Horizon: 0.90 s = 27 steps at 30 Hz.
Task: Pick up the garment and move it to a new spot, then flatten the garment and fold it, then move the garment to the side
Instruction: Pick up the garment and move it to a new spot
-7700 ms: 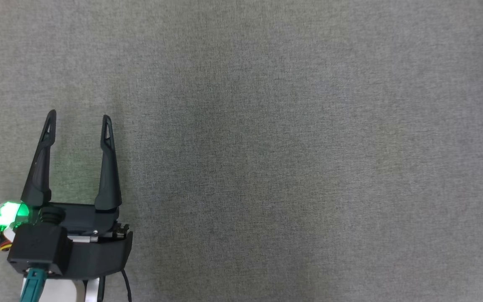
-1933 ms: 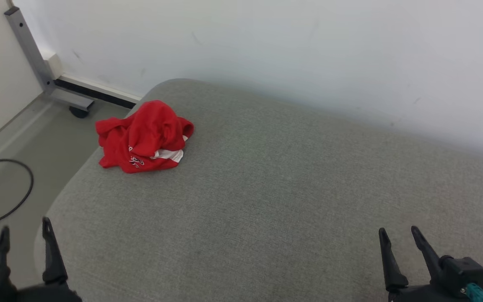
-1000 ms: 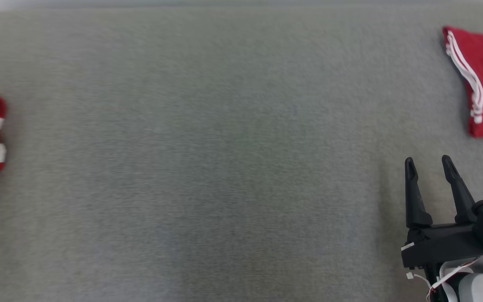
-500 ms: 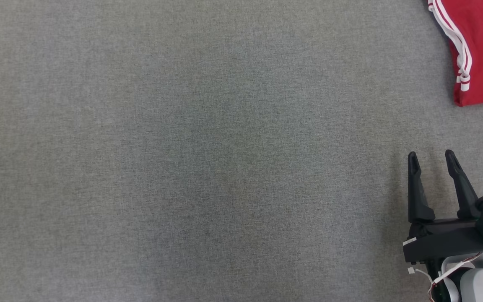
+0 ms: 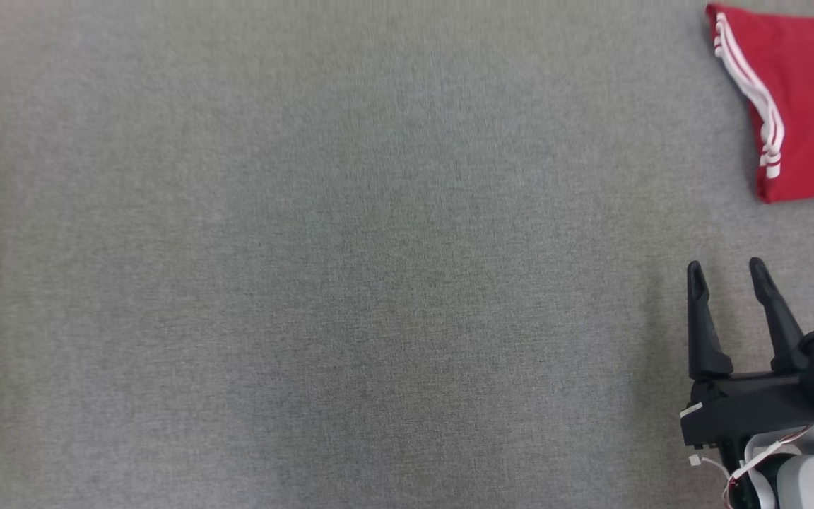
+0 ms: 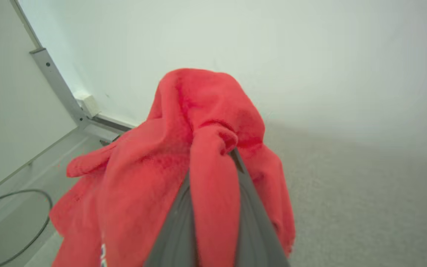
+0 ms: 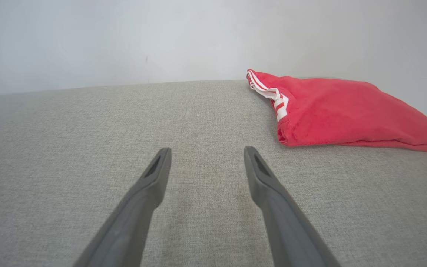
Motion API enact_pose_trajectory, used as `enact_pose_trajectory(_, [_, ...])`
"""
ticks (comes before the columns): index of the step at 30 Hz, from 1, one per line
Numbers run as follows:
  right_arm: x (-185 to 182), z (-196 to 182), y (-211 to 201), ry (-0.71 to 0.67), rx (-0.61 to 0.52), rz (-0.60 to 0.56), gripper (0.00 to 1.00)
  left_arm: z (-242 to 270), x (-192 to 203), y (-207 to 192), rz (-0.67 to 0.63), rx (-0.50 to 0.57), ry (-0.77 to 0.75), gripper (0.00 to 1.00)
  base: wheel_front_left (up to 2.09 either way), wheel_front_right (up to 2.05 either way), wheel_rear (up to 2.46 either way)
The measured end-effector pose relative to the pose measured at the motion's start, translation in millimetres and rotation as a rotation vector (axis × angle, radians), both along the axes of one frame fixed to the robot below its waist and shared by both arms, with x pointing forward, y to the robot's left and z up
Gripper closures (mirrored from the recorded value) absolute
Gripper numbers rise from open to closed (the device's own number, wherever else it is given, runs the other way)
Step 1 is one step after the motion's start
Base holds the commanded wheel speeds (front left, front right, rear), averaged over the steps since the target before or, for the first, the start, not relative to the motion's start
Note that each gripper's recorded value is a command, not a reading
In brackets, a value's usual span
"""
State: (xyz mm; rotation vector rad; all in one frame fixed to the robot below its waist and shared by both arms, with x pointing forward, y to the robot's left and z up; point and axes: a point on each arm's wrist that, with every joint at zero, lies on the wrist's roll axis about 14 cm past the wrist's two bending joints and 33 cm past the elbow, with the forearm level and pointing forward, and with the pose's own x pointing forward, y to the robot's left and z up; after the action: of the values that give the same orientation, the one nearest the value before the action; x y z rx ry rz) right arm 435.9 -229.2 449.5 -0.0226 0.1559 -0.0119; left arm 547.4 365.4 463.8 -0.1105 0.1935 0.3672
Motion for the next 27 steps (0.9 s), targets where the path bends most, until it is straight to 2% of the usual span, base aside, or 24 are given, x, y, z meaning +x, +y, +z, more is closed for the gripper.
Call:
enact_pose_trajectory(8, [-10.9, 16.0, 10.7, -0.042, 0.044, 0.01, 0.0, 127.8, 26.1, -52.1, -0.168, 0.095, -0.374, 1.0, 0.0, 0.0, 0.0])
enact_pose_trajectory(15, [-31.3, 21.8, -0.1, -0.062, 0.072, -0.044, 0.0, 221.3, 31.5, -151.2, -0.41, 0.14, -0.604, 1.0, 0.0, 0.0, 0.0])
enact_pose_trajectory(20, [-47.7, 22.4, -12.1, -0.071, 0.091, -0.096, 0.0, 250.9, 23.3, -239.1, -0.596, 0.096, -0.682, 1.0, 0.0, 0.0, 0.0])
enact_pose_trajectory(27, [-73.4, 24.8, -35.9, -0.08, 0.088, -0.181, 0.0, 257.2, -6.2, -341.5, -0.824, 0.008, -0.716, 1.0, 0.0, 0.0, 0.0])
